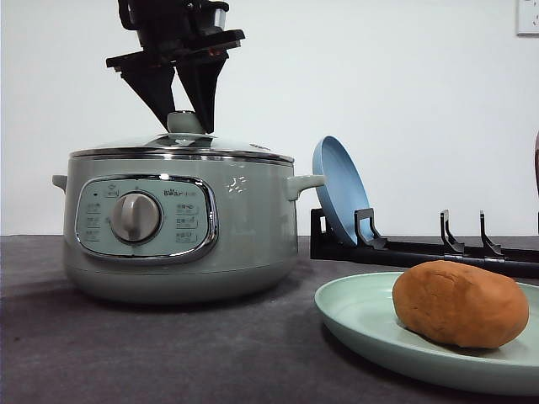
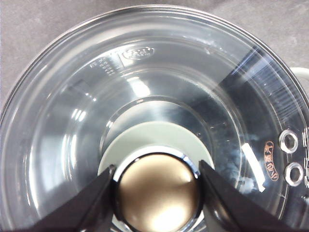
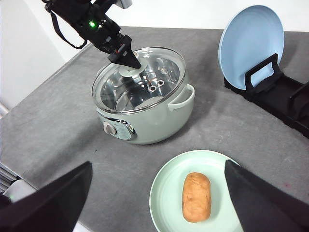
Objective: Transfer potato from steamer to green plate
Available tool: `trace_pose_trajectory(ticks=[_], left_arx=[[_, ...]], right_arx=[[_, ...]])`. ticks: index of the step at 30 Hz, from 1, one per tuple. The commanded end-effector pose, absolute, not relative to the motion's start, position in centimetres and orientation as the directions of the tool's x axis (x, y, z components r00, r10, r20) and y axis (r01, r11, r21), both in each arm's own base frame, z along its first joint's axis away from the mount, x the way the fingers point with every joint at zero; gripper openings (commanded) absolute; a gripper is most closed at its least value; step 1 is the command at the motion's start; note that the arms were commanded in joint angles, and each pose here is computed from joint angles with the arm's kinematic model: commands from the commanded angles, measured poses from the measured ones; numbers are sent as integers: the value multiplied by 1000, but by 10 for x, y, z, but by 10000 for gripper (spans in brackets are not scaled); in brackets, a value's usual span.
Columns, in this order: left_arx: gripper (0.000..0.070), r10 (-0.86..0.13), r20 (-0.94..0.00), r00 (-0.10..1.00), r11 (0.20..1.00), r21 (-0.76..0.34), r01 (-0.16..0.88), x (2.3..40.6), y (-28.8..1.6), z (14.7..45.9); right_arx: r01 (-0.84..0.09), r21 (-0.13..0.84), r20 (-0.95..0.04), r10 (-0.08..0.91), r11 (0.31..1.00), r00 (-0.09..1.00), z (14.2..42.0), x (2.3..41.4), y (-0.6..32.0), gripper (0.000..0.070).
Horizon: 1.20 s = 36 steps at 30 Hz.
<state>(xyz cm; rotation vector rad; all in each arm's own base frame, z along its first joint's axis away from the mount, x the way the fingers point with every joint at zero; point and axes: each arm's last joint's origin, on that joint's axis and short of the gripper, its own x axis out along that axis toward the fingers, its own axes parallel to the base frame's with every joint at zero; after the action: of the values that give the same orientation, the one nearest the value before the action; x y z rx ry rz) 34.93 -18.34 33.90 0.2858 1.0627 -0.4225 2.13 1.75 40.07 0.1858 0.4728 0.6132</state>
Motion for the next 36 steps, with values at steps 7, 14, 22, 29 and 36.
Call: trace_pose_trajectory(ticks=[7,14,22,29,36], left_arx=[[468,-203,-881,428,881,27,473,354,-189,339],[700,-223,-856,466,881,27,472,343,-183,357],[700,-251,-818,517,883,25,469,299,-159,406],[700,-304,-729,614,882,29,470,244,-130,456],[700,-356,-608,710,885,26,466,183,-98,483]], right_arx=[[-512,314,-350,599,799,720,405,20,17,551],[-513,313,-350,599,799,720,405,20,17,551],[-513,311,-350,599,800,720,405,20,17,551],[-513,300,-351,593,804,724,405,20,17,551],[-491,256,-353,554,832,754,405,21,16,551]])
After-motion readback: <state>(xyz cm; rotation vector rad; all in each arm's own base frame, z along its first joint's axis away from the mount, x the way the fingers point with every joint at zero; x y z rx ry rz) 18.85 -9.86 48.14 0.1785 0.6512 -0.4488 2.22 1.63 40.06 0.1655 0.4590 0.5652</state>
